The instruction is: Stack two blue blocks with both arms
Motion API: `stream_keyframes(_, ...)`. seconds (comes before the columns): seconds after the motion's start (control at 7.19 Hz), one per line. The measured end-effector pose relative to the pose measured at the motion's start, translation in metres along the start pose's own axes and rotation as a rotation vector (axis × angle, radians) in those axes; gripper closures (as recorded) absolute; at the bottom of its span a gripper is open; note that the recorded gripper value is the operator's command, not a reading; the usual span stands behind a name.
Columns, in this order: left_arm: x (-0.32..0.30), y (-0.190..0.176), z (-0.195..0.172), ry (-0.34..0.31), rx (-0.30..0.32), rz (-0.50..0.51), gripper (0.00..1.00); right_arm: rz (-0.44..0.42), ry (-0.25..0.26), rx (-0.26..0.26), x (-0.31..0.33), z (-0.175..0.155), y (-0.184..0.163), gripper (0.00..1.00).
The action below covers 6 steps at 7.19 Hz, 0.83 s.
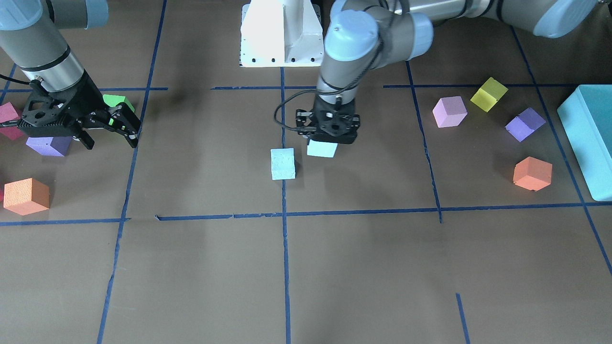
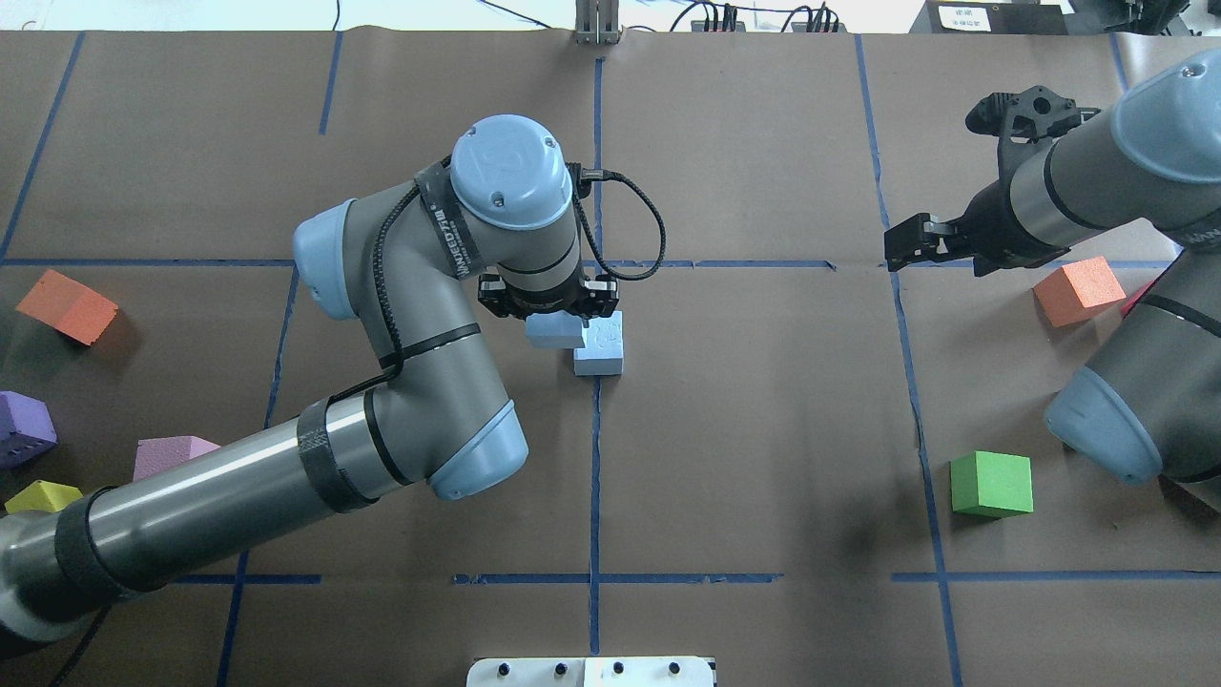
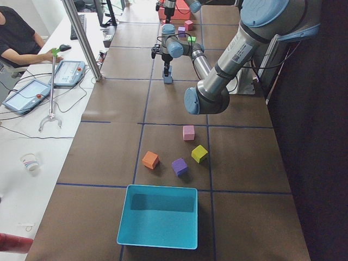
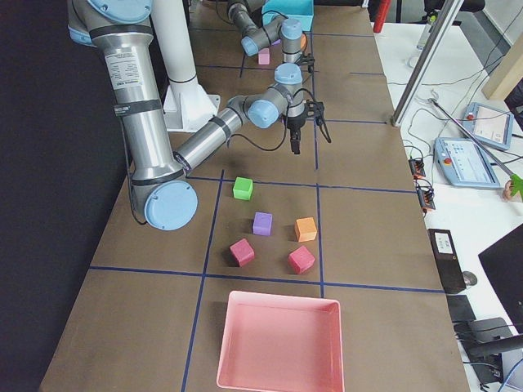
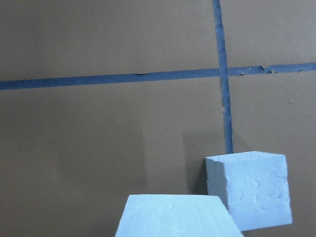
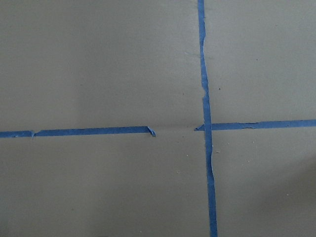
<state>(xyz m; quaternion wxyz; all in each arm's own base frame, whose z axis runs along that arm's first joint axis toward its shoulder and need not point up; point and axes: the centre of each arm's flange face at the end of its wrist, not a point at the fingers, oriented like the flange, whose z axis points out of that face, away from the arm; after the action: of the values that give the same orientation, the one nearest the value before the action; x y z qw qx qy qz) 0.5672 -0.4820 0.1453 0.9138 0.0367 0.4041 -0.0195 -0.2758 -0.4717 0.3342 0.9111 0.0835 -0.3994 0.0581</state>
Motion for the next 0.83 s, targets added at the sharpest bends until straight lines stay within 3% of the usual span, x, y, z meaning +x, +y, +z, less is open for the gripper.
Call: stream_keyframes(0.83,0.042,0.005,0.02,-0.066,-0.047,-0.039,0.86,0.001,0.01,-0.011,0.0,0.008,0.002,0.0)
